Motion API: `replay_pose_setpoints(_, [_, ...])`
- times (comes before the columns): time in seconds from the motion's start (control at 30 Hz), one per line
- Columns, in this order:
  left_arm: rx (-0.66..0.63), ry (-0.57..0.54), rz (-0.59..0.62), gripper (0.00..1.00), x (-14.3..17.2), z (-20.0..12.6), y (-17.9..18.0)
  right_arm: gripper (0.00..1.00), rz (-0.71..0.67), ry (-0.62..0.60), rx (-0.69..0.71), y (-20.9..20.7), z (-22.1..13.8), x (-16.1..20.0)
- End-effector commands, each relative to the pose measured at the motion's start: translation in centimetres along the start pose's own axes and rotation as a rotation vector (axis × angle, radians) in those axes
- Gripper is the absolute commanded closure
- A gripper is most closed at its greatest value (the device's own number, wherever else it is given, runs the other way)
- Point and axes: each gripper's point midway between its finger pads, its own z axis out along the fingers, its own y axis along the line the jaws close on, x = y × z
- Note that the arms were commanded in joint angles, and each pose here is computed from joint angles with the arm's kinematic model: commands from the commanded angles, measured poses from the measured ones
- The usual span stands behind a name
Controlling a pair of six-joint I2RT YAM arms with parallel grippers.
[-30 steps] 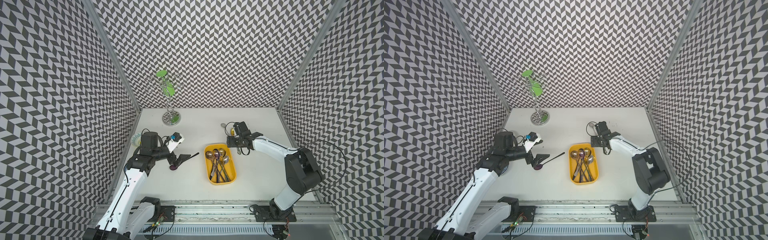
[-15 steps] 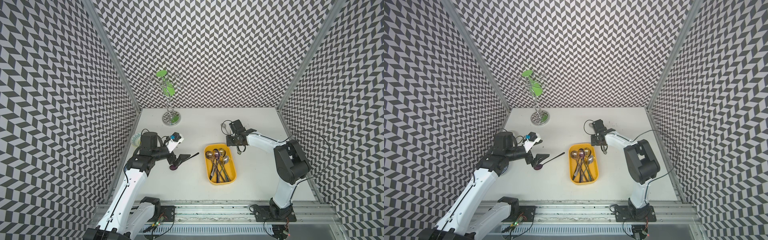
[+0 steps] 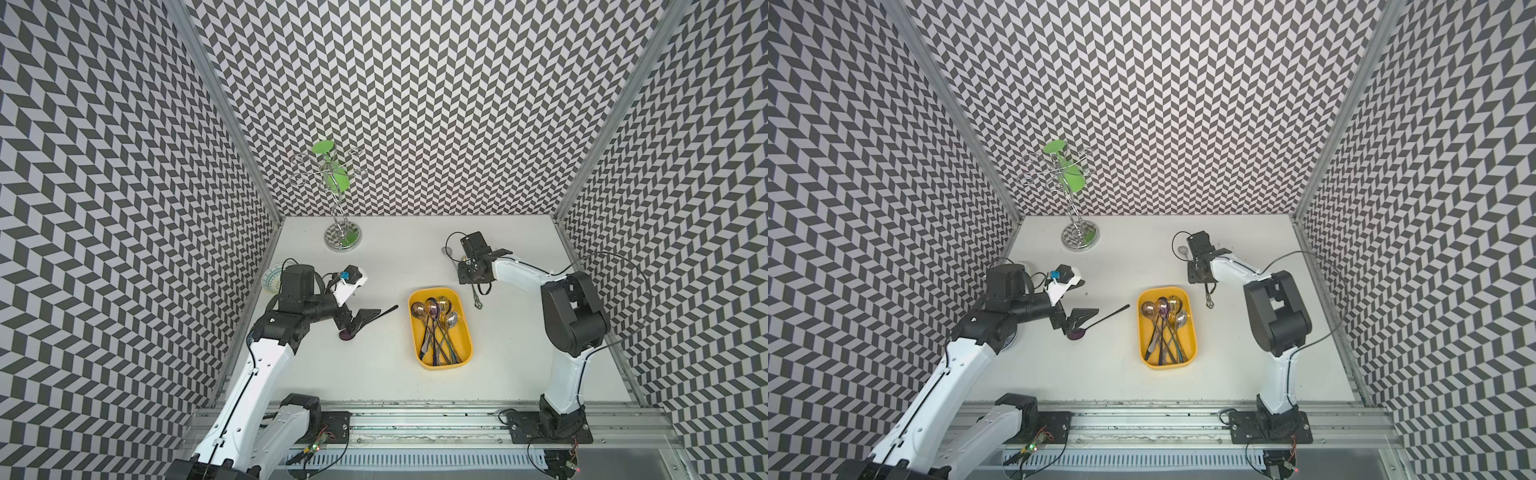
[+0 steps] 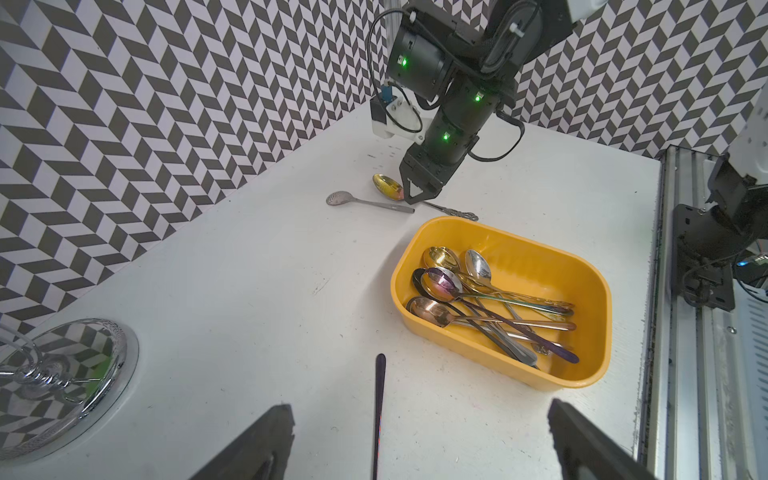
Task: Put the spoon into the storage box
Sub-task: Pick up the spoon from the center of the board.
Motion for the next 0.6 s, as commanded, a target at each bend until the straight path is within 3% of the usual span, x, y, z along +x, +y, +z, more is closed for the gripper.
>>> replay_pose_setpoints(0.0, [-0.007, -0.021, 0.019, 0.0, -0.4, -0.4, -0.1, 0.52, -0.008, 0.017, 0.021, -0.6, 1.1, 0.2])
replay_pose_setpoints(0.57, [-0.021, -0.019, 0.028, 0.0, -0.8, -0.7, 0.0, 0.79, -0.01, 0.101, 0.065, -2.3, 3.8, 2.9])
